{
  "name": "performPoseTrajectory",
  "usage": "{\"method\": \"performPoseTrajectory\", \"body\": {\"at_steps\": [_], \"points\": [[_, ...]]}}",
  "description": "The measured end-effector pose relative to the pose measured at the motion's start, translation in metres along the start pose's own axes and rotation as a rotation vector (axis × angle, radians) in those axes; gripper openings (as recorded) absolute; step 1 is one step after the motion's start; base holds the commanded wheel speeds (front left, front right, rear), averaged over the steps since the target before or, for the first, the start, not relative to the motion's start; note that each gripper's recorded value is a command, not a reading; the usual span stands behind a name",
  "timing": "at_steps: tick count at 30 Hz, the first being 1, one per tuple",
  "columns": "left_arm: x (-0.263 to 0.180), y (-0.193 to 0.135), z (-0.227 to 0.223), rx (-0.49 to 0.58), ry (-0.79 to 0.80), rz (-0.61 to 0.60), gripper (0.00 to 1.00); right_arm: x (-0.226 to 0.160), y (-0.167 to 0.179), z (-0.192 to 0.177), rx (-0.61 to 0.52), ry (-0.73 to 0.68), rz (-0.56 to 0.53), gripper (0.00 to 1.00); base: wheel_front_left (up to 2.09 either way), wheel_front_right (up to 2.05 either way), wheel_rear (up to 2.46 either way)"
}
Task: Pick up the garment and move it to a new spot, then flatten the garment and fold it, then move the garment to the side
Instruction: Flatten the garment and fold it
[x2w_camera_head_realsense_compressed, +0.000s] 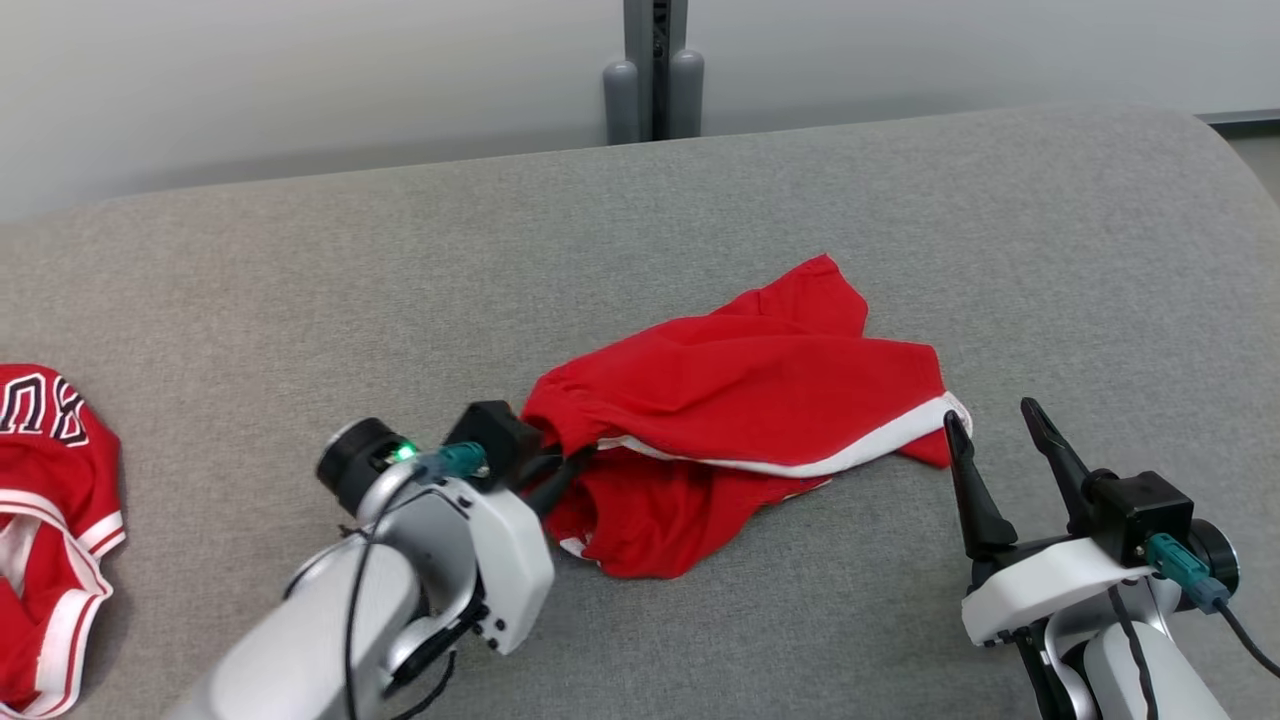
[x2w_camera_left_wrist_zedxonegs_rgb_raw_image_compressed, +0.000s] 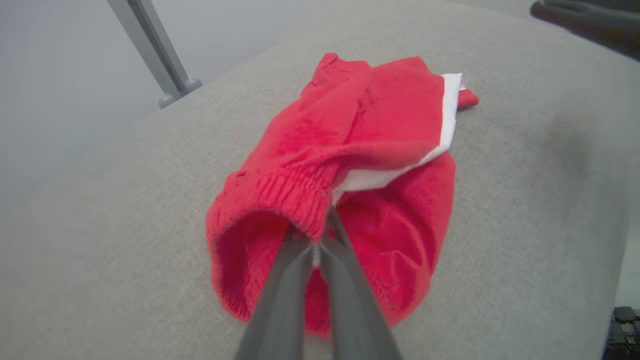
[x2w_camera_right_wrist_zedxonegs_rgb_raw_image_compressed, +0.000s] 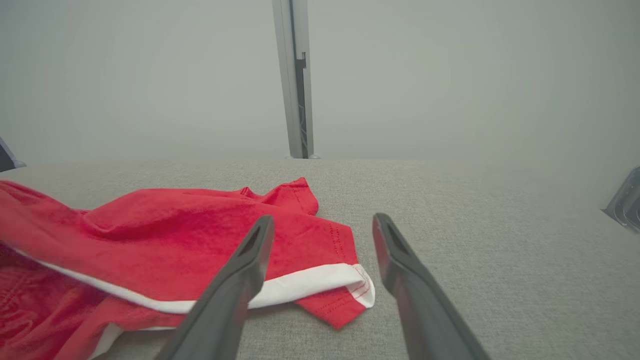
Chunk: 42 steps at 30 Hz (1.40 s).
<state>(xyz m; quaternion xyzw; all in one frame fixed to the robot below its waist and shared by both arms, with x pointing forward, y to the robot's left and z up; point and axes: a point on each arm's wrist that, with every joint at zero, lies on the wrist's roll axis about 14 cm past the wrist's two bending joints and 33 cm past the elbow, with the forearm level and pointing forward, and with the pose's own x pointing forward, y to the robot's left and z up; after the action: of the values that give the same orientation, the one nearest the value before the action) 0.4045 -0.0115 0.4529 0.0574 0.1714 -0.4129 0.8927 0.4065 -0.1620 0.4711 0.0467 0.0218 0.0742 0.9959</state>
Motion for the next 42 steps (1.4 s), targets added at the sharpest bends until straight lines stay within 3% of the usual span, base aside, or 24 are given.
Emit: {"method": "performPoseTrajectory", "body": {"at_steps": [5,14,18,24,26,27,28,29,35,42], "points": [[-0.036,-0.012,0.018,-0.082,0.052,-0.059,0.00,0.002,0.006,-0.001,0.007,-0.001,0.013,1.00,0.00,0.00,0.00],[-0.060,-0.017,0.023,-0.375,0.103,-0.121,0.00,0.004,0.010,-0.003,0.017,0.003,0.017,1.00,0.00,0.00,0.00],[-0.049,-0.002,0.008,-0.485,0.097,-0.089,0.00,0.004,0.009,-0.003,0.014,0.006,0.014,1.00,0.00,0.00,0.00],[-0.027,0.033,-0.005,-0.531,0.014,0.034,0.00,0.006,0.006,-0.002,0.012,0.004,0.007,1.00,0.00,0.00,0.00],[-0.023,0.038,-0.019,-0.555,0.020,0.066,0.19,0.006,0.006,-0.003,0.011,0.005,0.004,1.00,0.00,0.00,0.00],[-0.021,0.039,-0.024,-0.563,0.027,0.075,0.36,0.006,0.006,-0.003,0.010,0.005,0.005,1.00,0.00,0.00,0.00],[-0.020,0.041,-0.028,-0.571,0.025,0.086,0.36,0.005,0.006,-0.003,0.010,0.005,0.006,1.00,0.00,0.00,0.00],[-0.018,0.043,-0.029,-0.574,0.017,0.097,1.00,0.005,0.007,-0.003,0.010,0.005,0.007,1.00,0.00,0.00,0.00],[-0.019,0.046,-0.030,-0.582,-0.005,0.118,1.00,0.005,0.010,-0.002,0.010,0.003,0.018,1.00,0.00,0.00,0.00],[-0.049,0.068,-0.020,-0.478,-0.064,0.201,1.00,0.003,0.022,0.004,0.009,-0.016,0.051,1.00,0.00,0.00,0.00]]}}
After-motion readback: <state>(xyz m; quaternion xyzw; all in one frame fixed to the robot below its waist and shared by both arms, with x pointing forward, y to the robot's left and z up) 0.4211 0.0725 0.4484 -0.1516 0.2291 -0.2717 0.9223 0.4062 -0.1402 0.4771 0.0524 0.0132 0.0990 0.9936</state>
